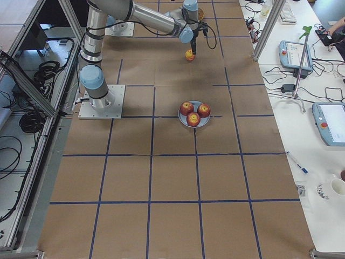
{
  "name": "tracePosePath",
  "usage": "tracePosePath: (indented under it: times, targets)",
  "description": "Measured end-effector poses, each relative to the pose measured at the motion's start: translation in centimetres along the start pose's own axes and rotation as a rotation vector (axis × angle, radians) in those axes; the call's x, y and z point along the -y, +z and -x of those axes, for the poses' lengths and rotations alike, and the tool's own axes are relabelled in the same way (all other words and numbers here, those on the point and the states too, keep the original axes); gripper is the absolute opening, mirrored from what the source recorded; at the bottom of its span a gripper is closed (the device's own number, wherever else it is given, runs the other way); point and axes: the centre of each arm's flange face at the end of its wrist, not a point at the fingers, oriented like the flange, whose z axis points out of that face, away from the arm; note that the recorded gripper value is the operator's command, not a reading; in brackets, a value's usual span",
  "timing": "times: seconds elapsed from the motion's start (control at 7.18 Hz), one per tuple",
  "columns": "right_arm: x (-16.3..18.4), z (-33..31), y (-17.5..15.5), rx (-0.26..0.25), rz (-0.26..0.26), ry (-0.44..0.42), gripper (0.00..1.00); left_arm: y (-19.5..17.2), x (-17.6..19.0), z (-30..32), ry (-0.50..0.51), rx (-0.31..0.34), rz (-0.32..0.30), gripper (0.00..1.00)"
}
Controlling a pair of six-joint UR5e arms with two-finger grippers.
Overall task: Transfer apple from basket to plate
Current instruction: 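Reach the right gripper to the apple at the table center, then close the right gripper on the yellow-red apple and lift it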
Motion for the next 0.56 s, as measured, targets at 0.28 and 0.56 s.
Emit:
tracePosePath:
  times: [0.28, 0.56]
  targets:
    - [-0.4, 1.0, 2.8, -0.011, -0.003, -0.008, 1.00, 0.1, 0.1, 0.0, -0.001, -0.001, 0.001, 0.99]
    - [-0.8, 1.2, 4.7, -0.027, 0.015, -0.014, 0.90, 0.1, 0.1, 0.0, -0.001, -0.001, 0.001, 0.99]
